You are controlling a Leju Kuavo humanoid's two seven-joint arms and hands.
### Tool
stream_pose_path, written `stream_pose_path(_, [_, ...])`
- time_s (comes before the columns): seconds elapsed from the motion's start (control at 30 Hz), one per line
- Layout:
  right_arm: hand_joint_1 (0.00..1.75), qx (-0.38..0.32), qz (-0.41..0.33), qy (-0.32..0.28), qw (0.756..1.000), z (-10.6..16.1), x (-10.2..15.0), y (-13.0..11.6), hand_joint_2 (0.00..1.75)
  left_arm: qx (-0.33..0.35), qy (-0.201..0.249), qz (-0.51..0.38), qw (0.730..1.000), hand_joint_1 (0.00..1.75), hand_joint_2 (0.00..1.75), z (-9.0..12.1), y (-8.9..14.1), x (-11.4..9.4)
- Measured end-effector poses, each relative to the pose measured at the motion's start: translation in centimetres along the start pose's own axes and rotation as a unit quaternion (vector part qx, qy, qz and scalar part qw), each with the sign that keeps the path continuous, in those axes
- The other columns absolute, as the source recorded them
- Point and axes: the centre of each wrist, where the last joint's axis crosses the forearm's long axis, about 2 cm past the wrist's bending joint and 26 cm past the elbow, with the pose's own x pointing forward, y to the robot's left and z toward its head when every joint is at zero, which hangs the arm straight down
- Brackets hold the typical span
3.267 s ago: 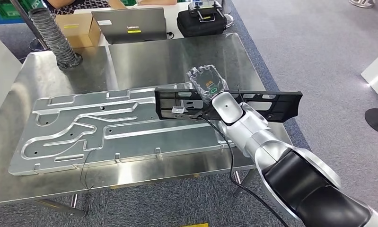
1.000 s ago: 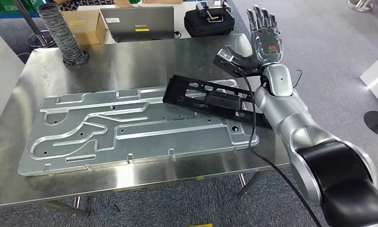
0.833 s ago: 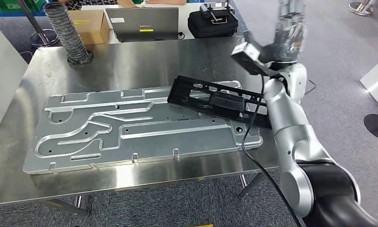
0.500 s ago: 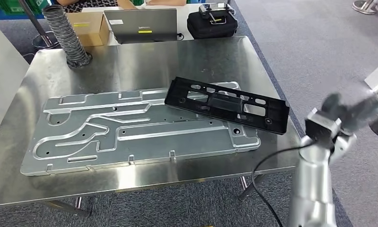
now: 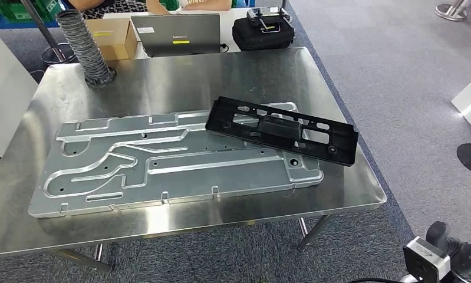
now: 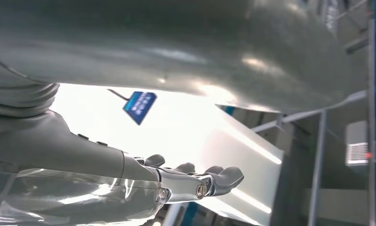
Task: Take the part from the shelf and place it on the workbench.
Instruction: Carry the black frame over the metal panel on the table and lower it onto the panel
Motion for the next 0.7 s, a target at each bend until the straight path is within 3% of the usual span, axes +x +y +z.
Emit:
stream_pose_path(0.43, [0.0,0.096,0.062,0.099,0.989,6.5,-3.6,-0.7,0.0,-0.006,-0.005,-0.004,1.0,0.0,0.0,0.0,-0.2,-0.1])
stream_pose_path(0.7, [0.0,0.183,0.101,0.208,0.956,13.2,-6.3,-0.7,0.0,0.004,0.004,0.004,1.0,0.0,0.0,0.3,-0.3,-0.5])
